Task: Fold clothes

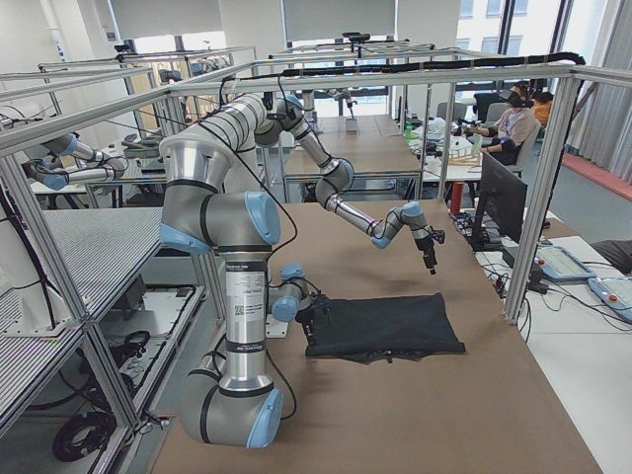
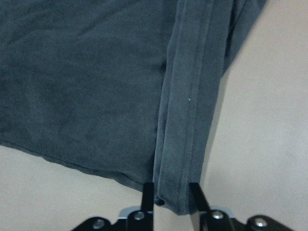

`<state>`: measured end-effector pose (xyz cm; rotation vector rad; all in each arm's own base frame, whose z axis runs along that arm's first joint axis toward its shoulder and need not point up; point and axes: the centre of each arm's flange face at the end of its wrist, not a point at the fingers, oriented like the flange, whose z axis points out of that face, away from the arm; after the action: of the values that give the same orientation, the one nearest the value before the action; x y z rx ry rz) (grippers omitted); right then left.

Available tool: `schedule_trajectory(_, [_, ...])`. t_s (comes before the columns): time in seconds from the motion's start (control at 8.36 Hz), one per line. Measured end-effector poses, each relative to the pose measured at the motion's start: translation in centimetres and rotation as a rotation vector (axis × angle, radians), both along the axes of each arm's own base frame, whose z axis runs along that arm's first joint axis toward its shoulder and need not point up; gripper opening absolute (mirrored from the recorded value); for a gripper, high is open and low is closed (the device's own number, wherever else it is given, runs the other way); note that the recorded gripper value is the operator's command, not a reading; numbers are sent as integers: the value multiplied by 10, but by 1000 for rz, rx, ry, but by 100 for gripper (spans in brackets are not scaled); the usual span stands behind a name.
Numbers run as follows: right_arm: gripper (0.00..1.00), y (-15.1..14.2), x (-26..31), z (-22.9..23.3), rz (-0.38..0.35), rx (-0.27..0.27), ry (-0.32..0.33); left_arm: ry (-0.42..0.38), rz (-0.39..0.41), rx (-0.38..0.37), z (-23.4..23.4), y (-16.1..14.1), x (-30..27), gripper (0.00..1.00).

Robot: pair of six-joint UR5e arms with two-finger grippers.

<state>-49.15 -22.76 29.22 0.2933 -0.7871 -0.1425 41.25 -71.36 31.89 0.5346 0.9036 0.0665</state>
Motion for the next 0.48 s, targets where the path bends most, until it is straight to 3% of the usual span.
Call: schedule_trajectory(0.48, [93, -89, 5, -37, 95, 64, -21, 2, 6, 2, -2, 2, 3, 95])
